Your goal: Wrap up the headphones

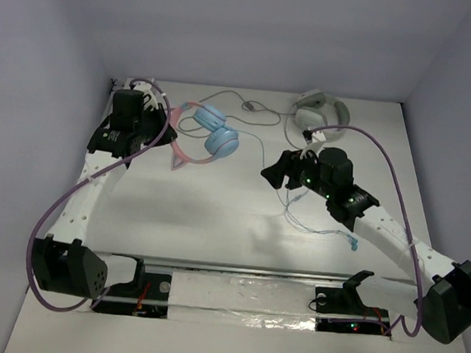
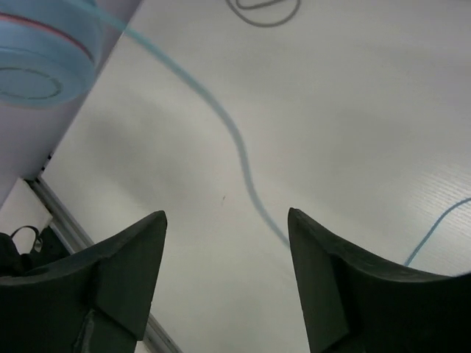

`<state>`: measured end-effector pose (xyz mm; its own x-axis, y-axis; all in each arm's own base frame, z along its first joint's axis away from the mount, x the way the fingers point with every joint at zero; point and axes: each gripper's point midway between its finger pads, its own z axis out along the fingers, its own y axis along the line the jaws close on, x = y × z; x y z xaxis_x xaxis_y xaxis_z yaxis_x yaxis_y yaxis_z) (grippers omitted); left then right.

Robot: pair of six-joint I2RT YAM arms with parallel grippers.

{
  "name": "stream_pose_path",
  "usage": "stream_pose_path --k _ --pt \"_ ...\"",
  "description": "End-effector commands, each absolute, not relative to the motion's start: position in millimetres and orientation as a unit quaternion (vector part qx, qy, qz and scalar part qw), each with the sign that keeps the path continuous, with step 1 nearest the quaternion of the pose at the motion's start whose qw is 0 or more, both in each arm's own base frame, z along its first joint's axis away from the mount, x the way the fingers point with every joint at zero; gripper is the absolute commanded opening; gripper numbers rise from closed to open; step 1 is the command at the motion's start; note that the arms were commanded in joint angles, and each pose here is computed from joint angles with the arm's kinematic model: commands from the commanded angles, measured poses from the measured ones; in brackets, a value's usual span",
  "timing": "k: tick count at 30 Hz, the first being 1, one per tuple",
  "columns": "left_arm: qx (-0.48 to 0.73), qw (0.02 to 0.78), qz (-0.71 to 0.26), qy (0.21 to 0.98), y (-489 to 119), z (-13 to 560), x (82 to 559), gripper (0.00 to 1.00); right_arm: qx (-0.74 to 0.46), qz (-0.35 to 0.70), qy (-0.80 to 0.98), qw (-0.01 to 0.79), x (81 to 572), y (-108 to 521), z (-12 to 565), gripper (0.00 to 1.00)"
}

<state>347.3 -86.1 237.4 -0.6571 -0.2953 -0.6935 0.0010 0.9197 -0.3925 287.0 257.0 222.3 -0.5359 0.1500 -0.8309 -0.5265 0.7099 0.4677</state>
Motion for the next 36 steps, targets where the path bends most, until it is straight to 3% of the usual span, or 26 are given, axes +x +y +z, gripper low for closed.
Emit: stream_pose_path --k 1,11,14,17,22,24,29,36 --pt "-0.046 0.4 -0.259 0.878 -113.4 256.6 336.1 0.0 -0.161 0.377 0.742 0.53 288.9 264.2 259.6 0.76" --pt "0.001 0.437 -0.357 0.825 -144.4 310.1 334.4 0.0 -0.213 0.4 0.718 0.528 284.5 276.9 254.9 0.76" --pt "0.001 0.453 -0.363 0.814 -144.8 327.4 334.9 0.0 -0.22 0.429 0.71 0.514 277.1 284.9 252.7 0.7" --pt "0.0 0.465 -0.37 0.804 -145.9 340.8 334.8 0.0 -0.213 0.448 0.702 0.51 270.1 285.8 251.6 0.58" --pt "0.009 0.487 -0.381 0.786 -148.0 371.0 334.7 0.0 -0.193 0.439 0.718 0.504 274.3 282.5 232.1 0.52" --pt "0.001 0.498 -0.376 0.782 -143.2 382.1 337.9 0.0 -0.167 0.452 0.722 0.497 273.9 282.2 229.5 0.45" --pt "0.007 0.526 -0.396 0.753 -147.6 427.7 347.3 0.0 -0.149 0.497 0.7 0.49 253.3 279.5 224.8 0.45" --pt "0.012 0.52 -0.404 0.752 -150.9 430.2 348.1 0.0 -0.158 0.495 0.702 0.487 261.3 286.5 220.5 0.47"
